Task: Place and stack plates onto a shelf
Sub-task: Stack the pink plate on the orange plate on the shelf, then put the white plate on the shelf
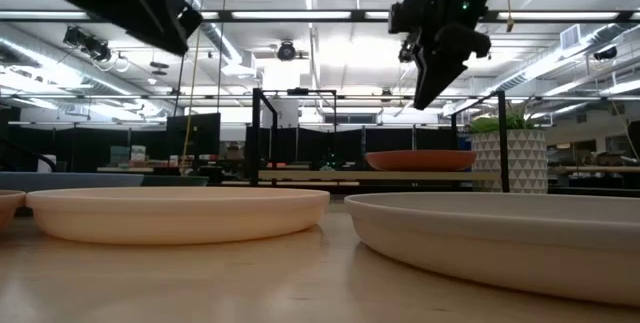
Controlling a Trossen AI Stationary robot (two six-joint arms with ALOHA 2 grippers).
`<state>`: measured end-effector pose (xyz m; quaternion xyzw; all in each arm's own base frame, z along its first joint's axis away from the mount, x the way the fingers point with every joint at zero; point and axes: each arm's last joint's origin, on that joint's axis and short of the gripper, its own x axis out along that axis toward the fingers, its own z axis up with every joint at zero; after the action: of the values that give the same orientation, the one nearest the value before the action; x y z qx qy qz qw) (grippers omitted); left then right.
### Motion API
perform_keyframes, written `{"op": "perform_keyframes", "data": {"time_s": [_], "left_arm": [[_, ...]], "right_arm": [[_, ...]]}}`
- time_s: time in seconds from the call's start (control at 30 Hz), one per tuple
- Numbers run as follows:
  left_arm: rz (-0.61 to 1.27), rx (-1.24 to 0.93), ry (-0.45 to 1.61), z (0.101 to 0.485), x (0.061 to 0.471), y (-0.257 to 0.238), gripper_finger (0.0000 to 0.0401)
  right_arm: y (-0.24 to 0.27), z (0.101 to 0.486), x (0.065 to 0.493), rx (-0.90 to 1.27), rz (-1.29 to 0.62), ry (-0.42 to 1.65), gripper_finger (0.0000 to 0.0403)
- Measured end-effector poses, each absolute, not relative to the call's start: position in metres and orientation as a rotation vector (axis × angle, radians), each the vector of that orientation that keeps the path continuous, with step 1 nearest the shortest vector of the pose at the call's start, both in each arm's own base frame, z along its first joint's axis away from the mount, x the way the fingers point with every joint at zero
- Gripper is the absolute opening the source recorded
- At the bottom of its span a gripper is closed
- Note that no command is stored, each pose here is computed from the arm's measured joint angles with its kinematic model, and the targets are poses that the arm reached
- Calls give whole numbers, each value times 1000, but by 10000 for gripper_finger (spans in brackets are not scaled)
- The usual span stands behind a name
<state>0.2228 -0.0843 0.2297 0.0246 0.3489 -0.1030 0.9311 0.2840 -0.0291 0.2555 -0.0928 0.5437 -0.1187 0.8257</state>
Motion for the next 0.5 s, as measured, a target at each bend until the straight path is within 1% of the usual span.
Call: {"op": "perform_keyframes", "data": {"time_s": [0.17, 0.3, 0.5], "left_arm": [[-186, -48, 754, 221, 230, -95, 142], [-182, -107, 778, 222, 239, -108, 142], [-181, -102, 835, 221, 257, -142, 142]], "right_arm": [[-17, 255, 283, -178, -249, 1098, 75], [-7, 254, 284, -185, -263, 1082, 75], [10, 256, 284, -220, -316, 1041, 75]]}}
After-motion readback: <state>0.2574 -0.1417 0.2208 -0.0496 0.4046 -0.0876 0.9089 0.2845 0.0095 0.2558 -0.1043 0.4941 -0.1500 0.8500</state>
